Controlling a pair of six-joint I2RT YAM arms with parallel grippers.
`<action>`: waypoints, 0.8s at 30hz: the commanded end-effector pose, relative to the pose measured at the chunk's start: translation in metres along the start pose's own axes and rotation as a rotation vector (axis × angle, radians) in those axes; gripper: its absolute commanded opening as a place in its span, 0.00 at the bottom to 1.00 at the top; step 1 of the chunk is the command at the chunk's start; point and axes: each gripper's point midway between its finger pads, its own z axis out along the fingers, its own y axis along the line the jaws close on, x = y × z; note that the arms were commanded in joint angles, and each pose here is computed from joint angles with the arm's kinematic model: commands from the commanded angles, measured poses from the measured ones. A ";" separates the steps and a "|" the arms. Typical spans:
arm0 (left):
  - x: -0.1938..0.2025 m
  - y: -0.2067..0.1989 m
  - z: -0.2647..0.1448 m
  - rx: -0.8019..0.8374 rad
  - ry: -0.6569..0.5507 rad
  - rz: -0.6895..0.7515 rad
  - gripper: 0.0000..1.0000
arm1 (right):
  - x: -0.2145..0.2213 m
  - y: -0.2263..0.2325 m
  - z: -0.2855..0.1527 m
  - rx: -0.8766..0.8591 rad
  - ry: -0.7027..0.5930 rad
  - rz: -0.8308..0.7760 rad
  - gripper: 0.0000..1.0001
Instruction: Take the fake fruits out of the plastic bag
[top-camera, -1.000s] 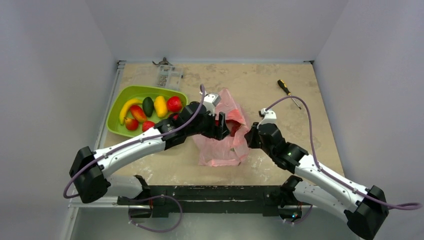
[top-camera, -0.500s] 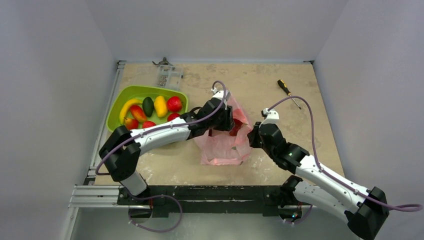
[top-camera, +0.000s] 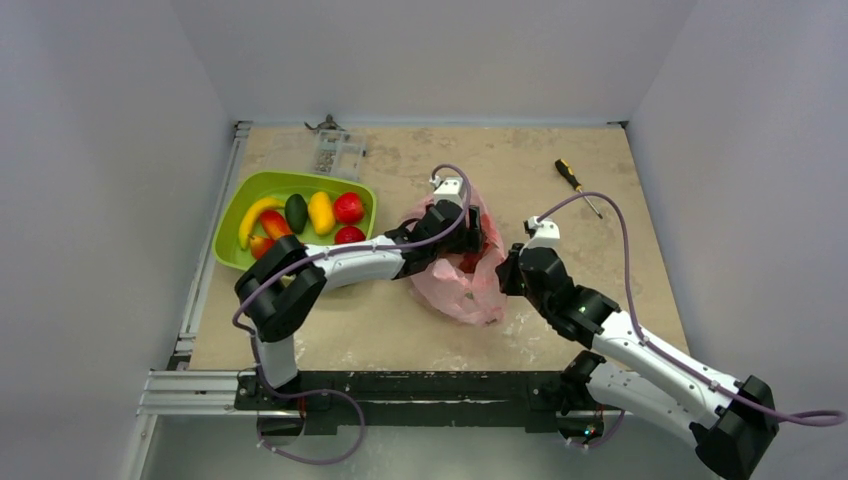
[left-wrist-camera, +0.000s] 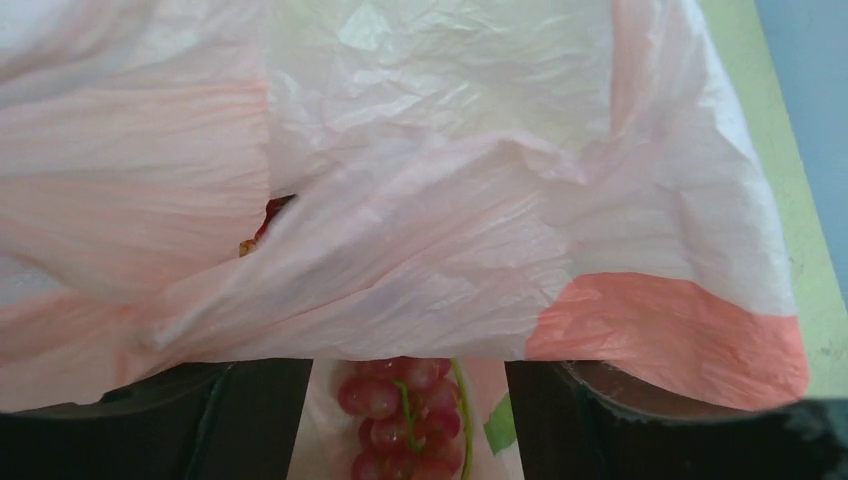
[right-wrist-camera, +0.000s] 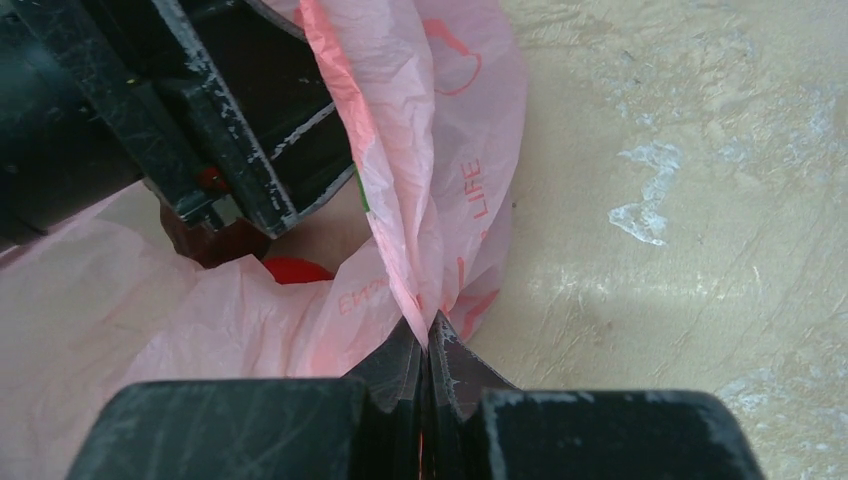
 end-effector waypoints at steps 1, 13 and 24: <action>-0.027 -0.014 0.018 0.025 -0.124 -0.053 0.69 | -0.019 0.005 -0.005 -0.004 -0.053 0.015 0.00; -0.012 0.001 0.059 -0.101 -0.108 -0.146 0.95 | -0.019 0.010 -0.004 -0.022 -0.046 0.005 0.00; -0.039 -0.003 0.081 -0.035 -0.238 -0.280 0.57 | -0.020 0.012 -0.008 -0.039 -0.043 0.016 0.00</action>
